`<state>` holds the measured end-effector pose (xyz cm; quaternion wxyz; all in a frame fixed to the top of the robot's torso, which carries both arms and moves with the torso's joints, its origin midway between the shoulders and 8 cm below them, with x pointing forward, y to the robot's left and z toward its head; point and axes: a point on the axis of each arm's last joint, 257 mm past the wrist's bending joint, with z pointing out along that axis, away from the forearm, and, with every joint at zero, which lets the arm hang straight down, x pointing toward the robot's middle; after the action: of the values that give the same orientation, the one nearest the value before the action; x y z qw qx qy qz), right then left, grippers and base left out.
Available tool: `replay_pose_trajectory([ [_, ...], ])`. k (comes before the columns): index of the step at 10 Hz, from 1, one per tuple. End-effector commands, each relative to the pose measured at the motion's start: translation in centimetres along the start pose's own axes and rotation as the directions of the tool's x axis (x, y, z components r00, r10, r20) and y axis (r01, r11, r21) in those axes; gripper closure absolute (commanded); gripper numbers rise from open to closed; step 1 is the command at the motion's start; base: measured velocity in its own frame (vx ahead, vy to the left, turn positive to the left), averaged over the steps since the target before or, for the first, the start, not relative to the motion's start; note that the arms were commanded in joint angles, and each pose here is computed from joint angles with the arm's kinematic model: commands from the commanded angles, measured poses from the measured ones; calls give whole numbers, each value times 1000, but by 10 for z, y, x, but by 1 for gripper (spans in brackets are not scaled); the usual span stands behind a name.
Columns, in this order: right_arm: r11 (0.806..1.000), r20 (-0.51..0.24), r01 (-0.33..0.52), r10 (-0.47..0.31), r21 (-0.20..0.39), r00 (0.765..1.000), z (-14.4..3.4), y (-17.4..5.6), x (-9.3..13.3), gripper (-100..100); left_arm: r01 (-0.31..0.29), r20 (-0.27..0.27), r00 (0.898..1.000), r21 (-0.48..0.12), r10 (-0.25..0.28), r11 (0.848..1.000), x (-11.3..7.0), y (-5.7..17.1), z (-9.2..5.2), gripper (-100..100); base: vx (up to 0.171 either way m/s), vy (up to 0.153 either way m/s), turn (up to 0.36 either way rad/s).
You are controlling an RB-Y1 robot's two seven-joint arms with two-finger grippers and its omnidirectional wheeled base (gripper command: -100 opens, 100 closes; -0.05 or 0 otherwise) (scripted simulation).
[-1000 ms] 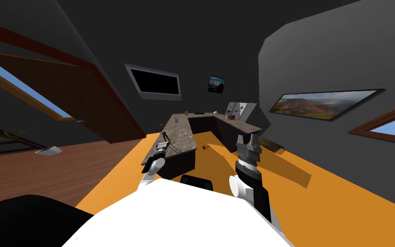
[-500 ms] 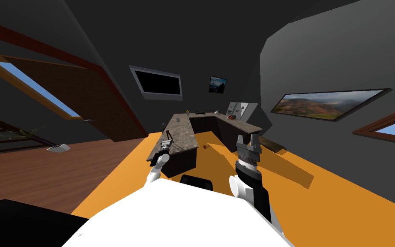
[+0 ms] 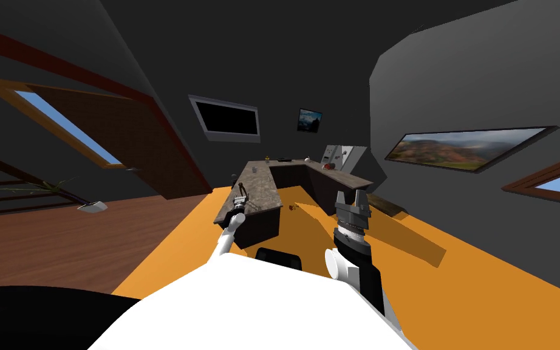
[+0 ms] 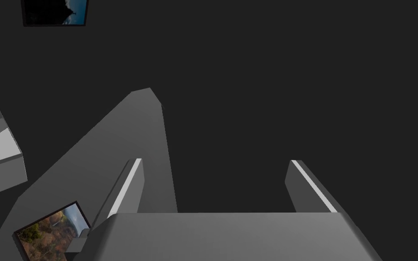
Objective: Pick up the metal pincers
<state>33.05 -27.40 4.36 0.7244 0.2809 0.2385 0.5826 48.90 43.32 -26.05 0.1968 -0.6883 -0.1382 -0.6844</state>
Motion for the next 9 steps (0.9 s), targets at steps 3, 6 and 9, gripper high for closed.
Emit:
replay_pose_trajectory([
  [3,1000,0,0,0,0,1000,0,0,0,0,5,-4,1000,-10,-5,1000,4,26,21,-100,-72,28,34],
  [6,1000,0,0,0,0,1000,0,0,0,0,-2,-1,1000,-14,2,1000,3,44,36,-100,-59,22,40],
  [9,1000,0,0,0,0,1000,0,0,0,0,6,6,1000,-28,-5,1000,3,56,43,-100,-9,4,-4],
])
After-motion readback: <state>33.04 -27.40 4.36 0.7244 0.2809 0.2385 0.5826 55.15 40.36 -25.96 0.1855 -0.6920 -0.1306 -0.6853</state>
